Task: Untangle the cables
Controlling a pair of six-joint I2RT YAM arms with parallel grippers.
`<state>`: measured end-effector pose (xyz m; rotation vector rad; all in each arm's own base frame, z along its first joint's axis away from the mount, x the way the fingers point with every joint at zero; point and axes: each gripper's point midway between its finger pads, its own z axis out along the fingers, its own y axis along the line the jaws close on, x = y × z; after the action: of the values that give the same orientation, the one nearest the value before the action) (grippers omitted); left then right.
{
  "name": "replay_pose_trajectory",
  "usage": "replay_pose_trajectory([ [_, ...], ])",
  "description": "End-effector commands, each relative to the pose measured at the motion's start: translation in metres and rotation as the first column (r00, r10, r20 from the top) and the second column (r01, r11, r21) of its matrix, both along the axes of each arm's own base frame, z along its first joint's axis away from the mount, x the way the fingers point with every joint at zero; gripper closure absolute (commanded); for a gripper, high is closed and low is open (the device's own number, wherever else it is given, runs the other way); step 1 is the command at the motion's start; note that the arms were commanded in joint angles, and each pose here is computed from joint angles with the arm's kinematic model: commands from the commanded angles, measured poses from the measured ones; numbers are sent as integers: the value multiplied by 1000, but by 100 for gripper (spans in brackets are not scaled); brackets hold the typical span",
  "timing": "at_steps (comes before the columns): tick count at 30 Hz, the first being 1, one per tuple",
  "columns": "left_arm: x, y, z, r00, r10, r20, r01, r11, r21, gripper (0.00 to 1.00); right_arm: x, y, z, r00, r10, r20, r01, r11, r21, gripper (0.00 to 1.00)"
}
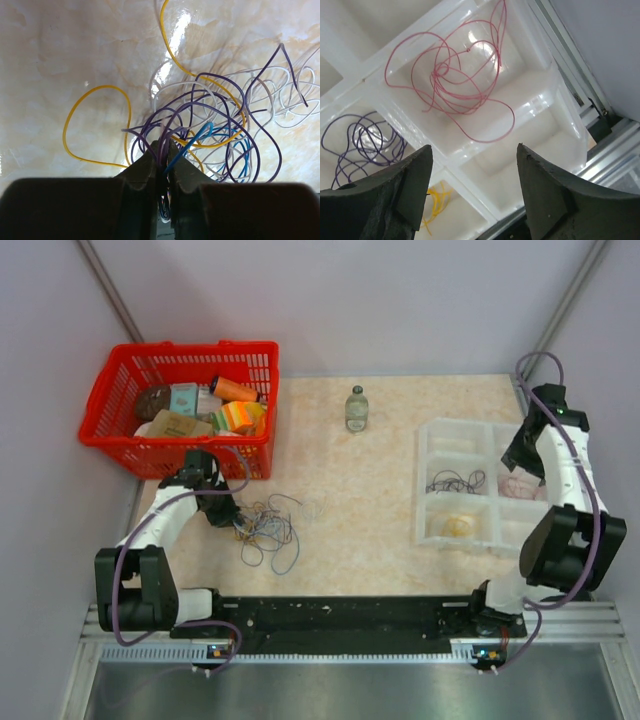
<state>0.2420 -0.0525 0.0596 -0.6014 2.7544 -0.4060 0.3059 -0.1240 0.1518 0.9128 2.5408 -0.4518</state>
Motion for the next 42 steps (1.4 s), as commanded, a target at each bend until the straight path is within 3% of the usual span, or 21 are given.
replay_pose_trajectory([
  [1,10,-7,13,996,-30,82,32,999,-27,85,-28,20,39,997,62,39,-62,998,4,32],
  [3,9,-10,14,996,-24,83,28,999,-42,83,-13,69,49,961,259,94,-262,965,15,32],
  [4,9,-12,14,996,-27,84,32,998,-57,83,-2,112,51,910,391,141,-400,916,43,32],
  [7,5,-25,10,997,-34,66,43,990,-136,85,14,246,46,702,614,361,-696,698,167,32],
  [10,-6,-43,8,997,-73,33,78,980,-183,90,5,358,36,533,662,527,-844,459,277,34],
  [13,-9,-50,16,996,-76,49,85,973,-213,90,-19,439,15,375,737,563,-923,239,302,36],
  [16,-6,-47,24,996,-60,72,73,978,-194,90,-49,481,-15,320,767,556,-919,109,378,42],
  [21,-6,-58,26,998,-58,40,66,962,-265,94,-89,523,-25,196,745,638,-939,-44,340,41],
  [27,-4,-58,25,999,-48,22,52,962,-266,96,-91,529,-51,240,740,628,-929,-13,370,42],
  [32,-1,-59,22,999,-45,-5,42,962,-271,97,-87,527,-75,175,772,611,-956,-15,293,57],
  [37,0,-56,23,999,-46,2,45,967,-252,97,-87,524,-93,73,816,573,-975,-62,212,61],
  [42,-5,-57,18,999,-47,-25,39,965,-258,97,-91,526,-118,15,870,492,-978,-89,188,60],
])
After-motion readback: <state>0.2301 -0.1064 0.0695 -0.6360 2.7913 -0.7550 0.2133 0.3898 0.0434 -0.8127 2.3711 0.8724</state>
